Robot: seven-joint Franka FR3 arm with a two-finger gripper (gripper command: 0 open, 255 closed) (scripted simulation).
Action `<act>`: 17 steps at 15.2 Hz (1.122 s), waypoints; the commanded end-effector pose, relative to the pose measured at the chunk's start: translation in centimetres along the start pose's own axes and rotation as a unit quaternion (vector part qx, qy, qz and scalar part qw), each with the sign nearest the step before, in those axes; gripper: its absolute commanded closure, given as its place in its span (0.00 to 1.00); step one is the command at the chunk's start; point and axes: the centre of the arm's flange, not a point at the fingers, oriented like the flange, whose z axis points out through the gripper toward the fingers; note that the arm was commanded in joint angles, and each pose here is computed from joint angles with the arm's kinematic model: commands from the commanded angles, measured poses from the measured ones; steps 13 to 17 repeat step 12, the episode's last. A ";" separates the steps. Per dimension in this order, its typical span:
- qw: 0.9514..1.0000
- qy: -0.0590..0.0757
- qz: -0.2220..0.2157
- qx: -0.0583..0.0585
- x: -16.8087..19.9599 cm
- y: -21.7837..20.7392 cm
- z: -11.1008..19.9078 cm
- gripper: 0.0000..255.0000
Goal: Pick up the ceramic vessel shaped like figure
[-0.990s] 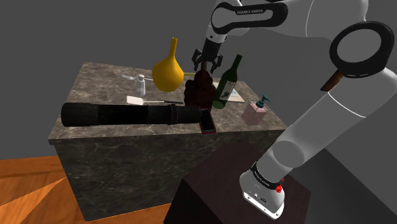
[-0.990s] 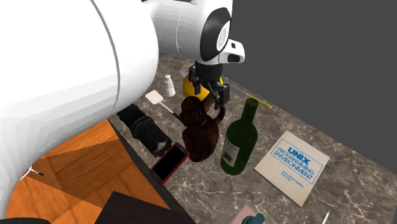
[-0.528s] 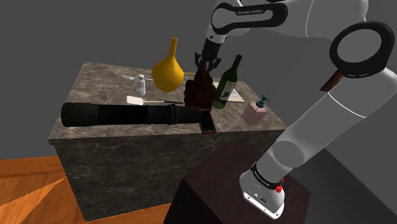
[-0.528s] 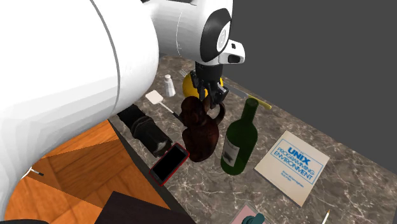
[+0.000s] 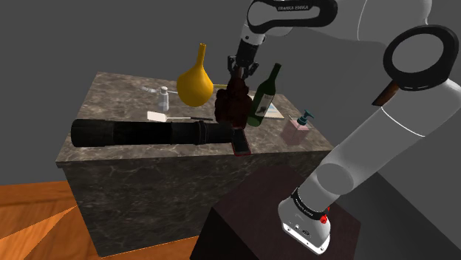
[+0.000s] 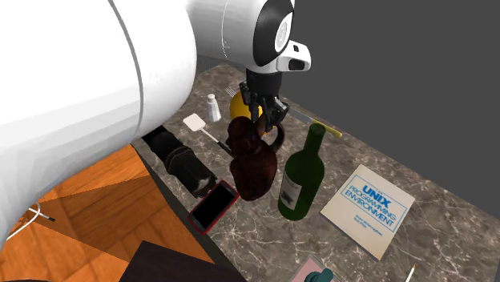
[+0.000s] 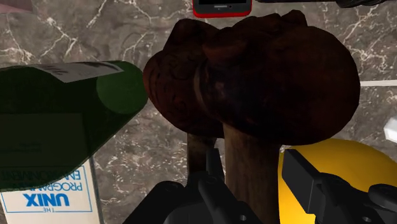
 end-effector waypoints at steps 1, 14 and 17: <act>1.000 0.001 0.000 0.001 -0.1 0.0 -1.2 1.00; 1.000 0.001 0.000 0.001 -0.1 0.0 -6.0 1.00; 1.000 0.001 0.000 0.001 -0.1 0.0 -6.0 1.00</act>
